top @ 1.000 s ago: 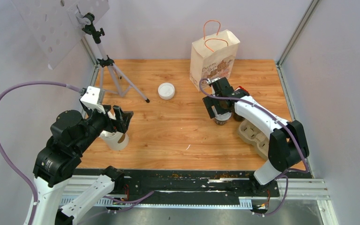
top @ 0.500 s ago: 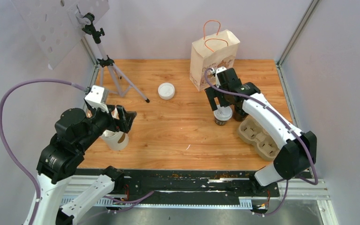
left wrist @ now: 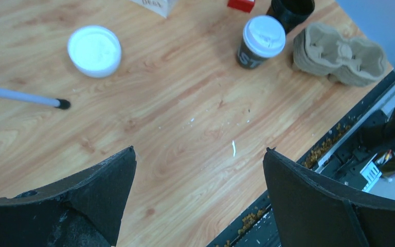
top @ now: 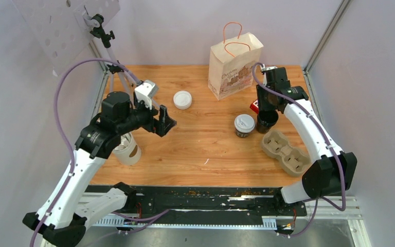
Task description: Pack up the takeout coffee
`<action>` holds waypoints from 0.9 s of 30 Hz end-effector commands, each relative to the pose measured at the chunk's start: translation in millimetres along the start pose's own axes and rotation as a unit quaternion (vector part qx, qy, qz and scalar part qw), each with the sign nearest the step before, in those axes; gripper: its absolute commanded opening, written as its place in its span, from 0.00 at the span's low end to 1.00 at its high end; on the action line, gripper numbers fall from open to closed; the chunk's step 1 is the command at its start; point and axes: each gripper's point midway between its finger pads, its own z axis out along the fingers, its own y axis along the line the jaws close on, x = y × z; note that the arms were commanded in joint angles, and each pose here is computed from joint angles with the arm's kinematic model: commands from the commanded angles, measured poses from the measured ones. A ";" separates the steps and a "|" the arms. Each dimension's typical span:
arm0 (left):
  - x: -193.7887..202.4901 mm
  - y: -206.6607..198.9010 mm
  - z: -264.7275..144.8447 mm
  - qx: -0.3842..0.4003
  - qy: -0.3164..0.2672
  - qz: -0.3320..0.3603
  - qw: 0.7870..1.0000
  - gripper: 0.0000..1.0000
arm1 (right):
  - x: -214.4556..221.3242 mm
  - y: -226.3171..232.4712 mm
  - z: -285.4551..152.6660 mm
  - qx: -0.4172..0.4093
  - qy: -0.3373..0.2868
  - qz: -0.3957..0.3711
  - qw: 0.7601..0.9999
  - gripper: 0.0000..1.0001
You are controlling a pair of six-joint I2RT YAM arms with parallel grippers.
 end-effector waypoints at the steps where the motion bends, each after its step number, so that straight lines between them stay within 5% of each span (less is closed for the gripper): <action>1: 7.0 1.1 13.7 0.016 -0.012 0.019 1.000 1.00 | -1.1 -2.4 5.1 -0.029 -0.002 0.041 0.999 0.35; 4: 20.0 22.3 17.5 -0.039 -0.011 0.008 0.999 1.00 | 3.3 -1.4 14.4 -0.042 0.005 0.042 0.998 0.27; 10: 41.6 29.2 19.4 -0.037 0.000 0.060 0.998 1.00 | 15.1 -3.2 32.6 -0.042 0.028 0.047 0.998 0.26; 27: 77.9 7.9 34.2 0.045 0.012 0.054 0.997 1.00 | 19.7 0.8 52.0 -0.048 0.054 0.043 0.996 0.22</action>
